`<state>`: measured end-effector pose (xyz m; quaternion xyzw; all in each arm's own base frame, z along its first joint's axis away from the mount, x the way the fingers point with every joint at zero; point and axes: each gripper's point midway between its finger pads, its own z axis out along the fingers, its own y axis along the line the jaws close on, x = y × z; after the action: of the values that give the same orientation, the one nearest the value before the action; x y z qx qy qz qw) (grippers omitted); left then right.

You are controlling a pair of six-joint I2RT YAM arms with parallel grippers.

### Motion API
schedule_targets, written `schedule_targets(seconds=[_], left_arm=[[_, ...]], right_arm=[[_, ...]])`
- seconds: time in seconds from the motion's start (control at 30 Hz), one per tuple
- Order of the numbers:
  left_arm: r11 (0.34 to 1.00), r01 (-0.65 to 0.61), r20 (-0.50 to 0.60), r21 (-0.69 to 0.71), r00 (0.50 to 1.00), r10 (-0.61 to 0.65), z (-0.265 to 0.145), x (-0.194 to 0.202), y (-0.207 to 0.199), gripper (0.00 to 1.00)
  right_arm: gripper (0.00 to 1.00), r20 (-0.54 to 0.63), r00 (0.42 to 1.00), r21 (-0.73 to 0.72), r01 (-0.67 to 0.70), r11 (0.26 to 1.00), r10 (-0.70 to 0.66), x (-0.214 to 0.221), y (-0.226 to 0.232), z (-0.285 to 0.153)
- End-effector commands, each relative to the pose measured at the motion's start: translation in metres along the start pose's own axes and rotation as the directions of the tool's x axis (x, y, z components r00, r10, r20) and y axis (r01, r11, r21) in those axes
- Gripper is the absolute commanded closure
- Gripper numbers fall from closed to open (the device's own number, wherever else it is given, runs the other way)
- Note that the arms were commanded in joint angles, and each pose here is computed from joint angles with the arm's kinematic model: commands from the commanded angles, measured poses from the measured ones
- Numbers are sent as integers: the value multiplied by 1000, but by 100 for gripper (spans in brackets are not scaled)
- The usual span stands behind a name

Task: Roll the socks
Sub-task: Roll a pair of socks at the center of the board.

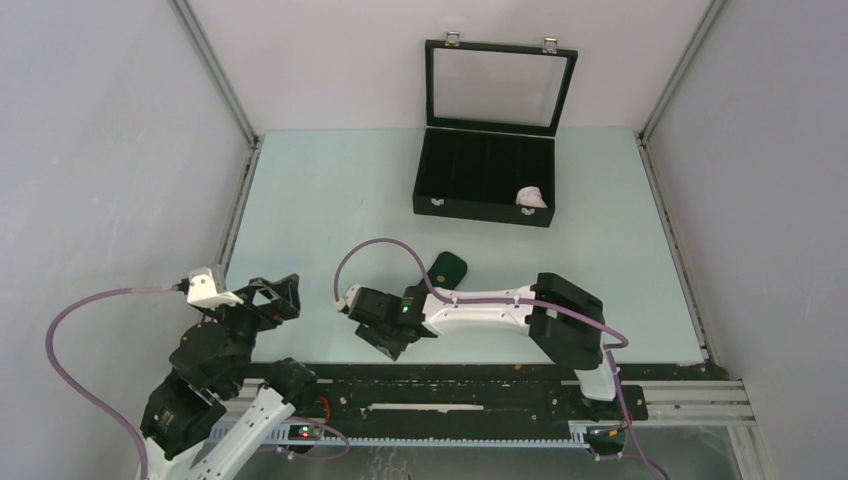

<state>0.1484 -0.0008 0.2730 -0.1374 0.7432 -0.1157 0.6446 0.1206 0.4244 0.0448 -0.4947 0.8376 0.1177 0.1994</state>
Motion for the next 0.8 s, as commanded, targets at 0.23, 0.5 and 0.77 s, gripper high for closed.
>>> schedule_targets(seconds=[0.23, 0.5, 0.77], left_arm=[[1000, 13, 9, -23, 1000, -12, 6, 0, 0, 0], [1000, 5, -4, -25, 1000, -6, 8, 2, -1, 0], [999, -13, -34, -31, 999, 12, 12, 3, -5, 0]], right_arm=[[49, 6, 1000, 9, -16, 1000, 16, -6, 5, 17], [59, -44, 999, 34, -20, 999, 22, 21, 5, 31], [98, -105, 994, 66, -23, 998, 30, 54, 2, 45]])
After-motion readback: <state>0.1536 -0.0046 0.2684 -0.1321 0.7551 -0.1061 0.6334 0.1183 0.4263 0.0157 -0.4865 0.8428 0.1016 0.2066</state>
